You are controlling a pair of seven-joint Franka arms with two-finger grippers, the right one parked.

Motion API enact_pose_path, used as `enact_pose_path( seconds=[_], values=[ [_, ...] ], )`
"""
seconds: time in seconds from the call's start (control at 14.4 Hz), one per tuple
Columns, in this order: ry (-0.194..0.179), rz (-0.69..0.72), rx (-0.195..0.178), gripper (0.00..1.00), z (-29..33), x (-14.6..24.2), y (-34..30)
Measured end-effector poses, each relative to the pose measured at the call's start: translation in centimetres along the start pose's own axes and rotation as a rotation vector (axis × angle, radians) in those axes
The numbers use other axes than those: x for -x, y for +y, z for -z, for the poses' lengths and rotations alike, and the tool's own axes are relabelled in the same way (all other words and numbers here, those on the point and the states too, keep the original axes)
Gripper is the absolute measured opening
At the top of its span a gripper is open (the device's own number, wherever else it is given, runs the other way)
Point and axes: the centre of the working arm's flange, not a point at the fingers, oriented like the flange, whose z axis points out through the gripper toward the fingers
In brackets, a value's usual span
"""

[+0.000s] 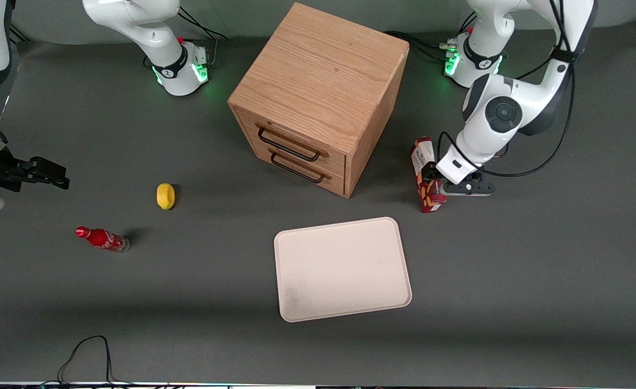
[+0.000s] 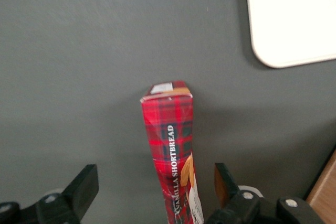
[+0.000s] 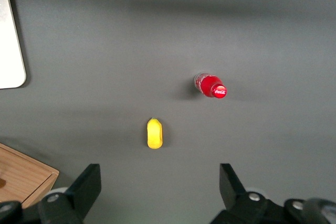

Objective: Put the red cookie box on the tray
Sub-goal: 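Lower the left gripper around the cookie box and close on it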

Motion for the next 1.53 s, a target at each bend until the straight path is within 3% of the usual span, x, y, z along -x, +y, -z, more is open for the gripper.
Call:
enact_pose_path(
  seconds=[0.21, 1.04, 1.18, 1.25, 1.32, 1.53],
  values=[
    [-0.027, -0.025, 0.005, 0.99, -1.8, 0.6, 1.2],
    [-0.039, -0.027, 0.014, 0.94, -3.7, 0.8, 1.3],
    [-0.044, -0.025, 0.013, 0.78, -3.9, 0.9, 1.1],
    [-0.047, -0.024, 0.012, 0.78, -4.1, 1.0, 1.0],
    [-0.049, -0.023, 0.012, 0.70, -4.2, 1.0, 1.0],
    [-0.050, -0.023, 0.011, 0.34, -4.2, 1.0, 0.9]
  ],
)
